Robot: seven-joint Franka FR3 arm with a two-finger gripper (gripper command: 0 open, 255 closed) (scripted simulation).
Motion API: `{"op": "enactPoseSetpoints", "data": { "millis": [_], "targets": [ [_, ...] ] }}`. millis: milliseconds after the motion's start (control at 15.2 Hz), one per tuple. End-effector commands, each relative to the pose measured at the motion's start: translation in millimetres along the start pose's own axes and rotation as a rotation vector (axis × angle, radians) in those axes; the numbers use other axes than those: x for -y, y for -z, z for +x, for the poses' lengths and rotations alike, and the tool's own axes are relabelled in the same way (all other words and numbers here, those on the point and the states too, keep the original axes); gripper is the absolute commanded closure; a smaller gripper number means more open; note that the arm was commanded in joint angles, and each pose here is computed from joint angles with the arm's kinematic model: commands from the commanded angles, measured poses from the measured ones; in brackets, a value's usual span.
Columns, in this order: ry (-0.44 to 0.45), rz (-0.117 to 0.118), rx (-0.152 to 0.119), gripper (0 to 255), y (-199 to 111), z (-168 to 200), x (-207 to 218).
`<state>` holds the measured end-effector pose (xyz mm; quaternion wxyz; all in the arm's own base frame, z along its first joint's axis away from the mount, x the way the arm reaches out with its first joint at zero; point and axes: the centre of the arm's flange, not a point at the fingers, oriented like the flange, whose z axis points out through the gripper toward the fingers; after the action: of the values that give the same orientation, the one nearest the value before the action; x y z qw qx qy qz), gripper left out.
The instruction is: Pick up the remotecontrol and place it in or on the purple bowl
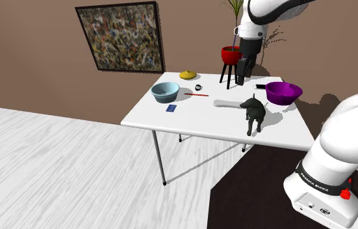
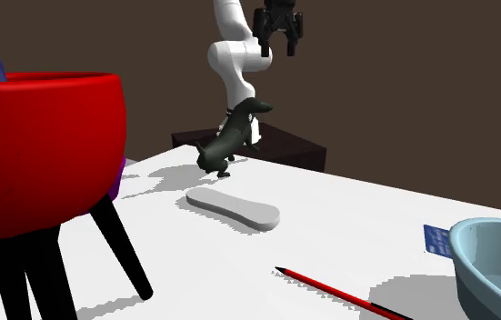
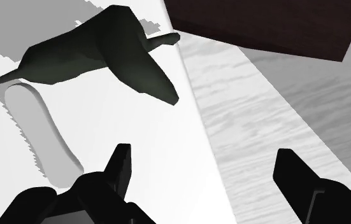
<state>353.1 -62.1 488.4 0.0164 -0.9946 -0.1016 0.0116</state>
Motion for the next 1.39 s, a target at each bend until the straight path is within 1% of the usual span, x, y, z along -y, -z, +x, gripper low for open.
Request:
{"op": "enactPoseSetpoints", "data": {
  "millis": [0,660,1320],
  "targets": [
    [0.026,-0.002,-0.002,0,-20,5,-21],
    [0.143,-0.008,-0.009,0,-104,42,-114],
    [0.26,-0.013,-0.017,0,-187,90,-203]
  ]
}}
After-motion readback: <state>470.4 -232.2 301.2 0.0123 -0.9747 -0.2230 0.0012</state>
